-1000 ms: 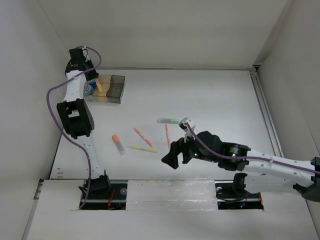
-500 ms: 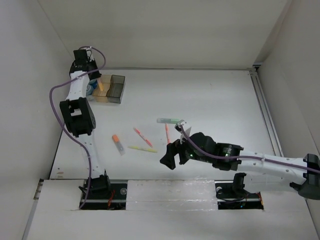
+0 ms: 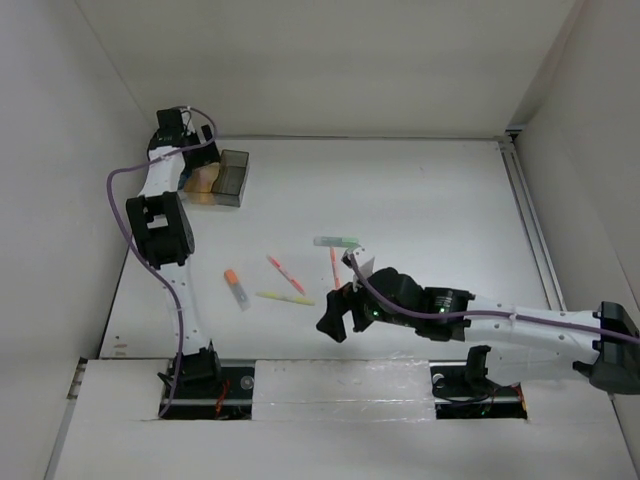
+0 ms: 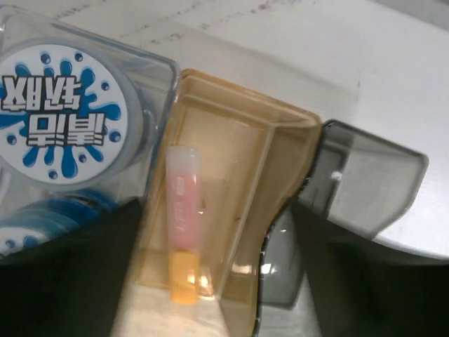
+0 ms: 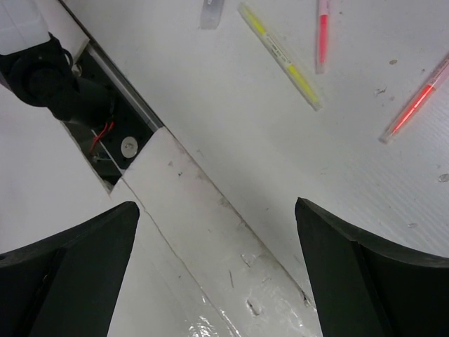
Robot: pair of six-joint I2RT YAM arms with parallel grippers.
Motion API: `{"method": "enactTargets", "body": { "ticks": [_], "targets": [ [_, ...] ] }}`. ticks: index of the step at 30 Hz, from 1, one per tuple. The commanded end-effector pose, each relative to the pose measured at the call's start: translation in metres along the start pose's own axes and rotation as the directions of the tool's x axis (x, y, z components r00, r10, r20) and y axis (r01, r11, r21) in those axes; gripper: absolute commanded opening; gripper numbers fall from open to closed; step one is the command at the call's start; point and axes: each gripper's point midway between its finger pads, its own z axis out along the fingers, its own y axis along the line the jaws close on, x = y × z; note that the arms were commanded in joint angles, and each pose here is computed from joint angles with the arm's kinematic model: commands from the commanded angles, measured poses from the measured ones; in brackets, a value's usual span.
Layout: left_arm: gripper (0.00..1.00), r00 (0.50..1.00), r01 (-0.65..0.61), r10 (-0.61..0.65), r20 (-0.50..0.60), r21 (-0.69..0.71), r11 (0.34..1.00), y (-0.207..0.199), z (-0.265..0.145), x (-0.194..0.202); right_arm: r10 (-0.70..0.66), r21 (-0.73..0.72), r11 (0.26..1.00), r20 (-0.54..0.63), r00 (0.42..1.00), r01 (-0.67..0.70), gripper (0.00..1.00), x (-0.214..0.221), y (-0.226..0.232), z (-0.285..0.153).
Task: Sort the stationery into containers
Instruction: Place the pen in the storage box, then pick up the pen from the center of the board.
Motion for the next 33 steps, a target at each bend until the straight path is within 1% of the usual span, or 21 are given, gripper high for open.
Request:
{"method": "enactTargets", "body": {
  "ticks": [1,5,6,9,12,13,14,15,16,18,19,20,21,22,23,24,27,29,31,32,33],
  "targets": [
    [0.99,0.981,-0.011,0.003,0.195,0.041,0.999,-0.028,-0.069,-0.071,0.006,-0.025,1.0,0.063,0.998,-0.005,0.99,-0.022,0.015,0.005],
    [1.0,0.962,-0.025,-0.014,0.273,0.137,0.99,-0.055,-0.116,-0.099,-0.04,0.009,0.999,0.041,0.998,0.04,0.99,-0.022,0.012,0.025],
    [1.0,0.956,-0.015,-0.031,0.291,0.157,0.988,-0.06,-0.129,-0.105,-0.064,0.024,0.998,-0.002,0.998,0.064,0.99,-0.013,0.009,0.039],
    [1.0,0.92,-0.003,-0.077,0.385,0.204,0.979,-0.078,-0.189,-0.133,-0.102,0.036,0.994,-0.044,0.994,0.103,0.99,-0.012,0.012,0.064],
    [1.0,0.884,0.055,-0.145,0.444,0.209,0.976,-0.084,-0.251,-0.144,-0.122,0.095,0.988,0.008,0.992,0.121,0.99,-0.035,0.012,0.077],
    [1.0,0.88,0.077,-0.164,0.445,0.207,0.975,-0.084,-0.263,-0.142,-0.135,0.119,0.984,0.011,0.991,0.132,0.99,-0.038,0.009,0.083],
    [1.0,0.861,0.102,-0.192,0.47,0.211,0.972,-0.077,-0.296,-0.142,-0.167,0.135,0.977,0.012,0.986,0.164,0.99,-0.043,0.008,0.085],
    [1.0,0.855,0.115,-0.221,0.47,0.243,0.963,-0.076,-0.311,-0.138,-0.17,0.177,0.97,0.008,0.985,0.166,0.99,-0.051,-0.005,0.088],
    [1.0,0.845,0.146,-0.271,0.461,0.289,0.946,-0.077,-0.322,-0.131,-0.168,0.183,0.97,0.031,0.985,0.16,0.99,-0.07,-0.003,0.089],
    [1.0,0.816,0.162,-0.33,0.475,0.361,0.919,-0.067,-0.355,-0.101,-0.163,0.211,0.964,-0.011,0.987,0.161,0.99,-0.077,-0.022,0.1],
    [1.0,0.798,0.176,-0.364,0.481,0.391,0.903,-0.067,-0.366,-0.089,-0.172,0.191,0.967,0.002,0.985,0.168,0.99,-0.088,-0.017,0.103],
    [1.0,0.817,0.236,-0.4,0.415,0.393,0.889,-0.06,-0.34,-0.049,-0.189,0.176,0.965,-0.033,0.981,0.192,0.99,-0.082,-0.017,0.11],
    [1.0,0.756,0.168,-0.413,0.507,0.46,0.872,-0.074,-0.39,-0.044,-0.22,0.158,0.962,-0.044,0.975,0.224,0.99,-0.084,-0.017,0.113],
    [1.0,0.747,0.151,-0.425,0.512,0.492,0.858,-0.079,-0.399,-0.029,-0.216,0.093,0.97,-0.08,0.973,0.223,0.99,-0.076,-0.007,0.117],
    [1.0,0.764,0.177,-0.438,0.473,0.5,0.848,-0.076,-0.382,0.001,-0.217,0.078,0.972,-0.071,0.974,0.222,0.99,-0.082,-0.001,0.12],
    [1.0,0.749,0.148,-0.432,0.503,0.509,0.848,-0.08,-0.404,0.015,-0.204,0.092,0.973,-0.099,0.974,0.213,0.99,-0.073,-0.001,0.127],
    [1.0,0.785,0.204,-0.425,0.45,0.459,0.864,-0.069,-0.388,0.054,-0.154,0.231,0.959,-0.071,0.986,0.166,0.99,-0.075,-0.02,0.135],
    [1.0,0.8,0.208,-0.394,0.452,0.408,0.889,-0.06,-0.382,0.075,-0.134,0.319,0.938,-0.028,0.991,0.136,0.99,-0.083,-0.038,0.134],
    [1.0,0.8,0.241,-0.39,0.456,0.351,0.905,-0.048,-0.369,0.09,-0.146,0.347,0.926,-0.029,0.989,0.147,0.99,-0.09,-0.051,0.134],
    [1.0,0.784,0.258,-0.385,0.487,0.309,0.915,-0.044,-0.37,0.094,-0.148,0.365,0.918,-0.041,0.988,0.152,0.99,-0.092,-0.061,0.136],
    [1.0,0.792,0.26,-0.358,0.494,0.256,0.931,-0.038,-0.364,0.102,-0.155,0.368,0.914,-0.069,0.985,0.17,0.99,-0.097,-0.079,0.137]
  ]
}}
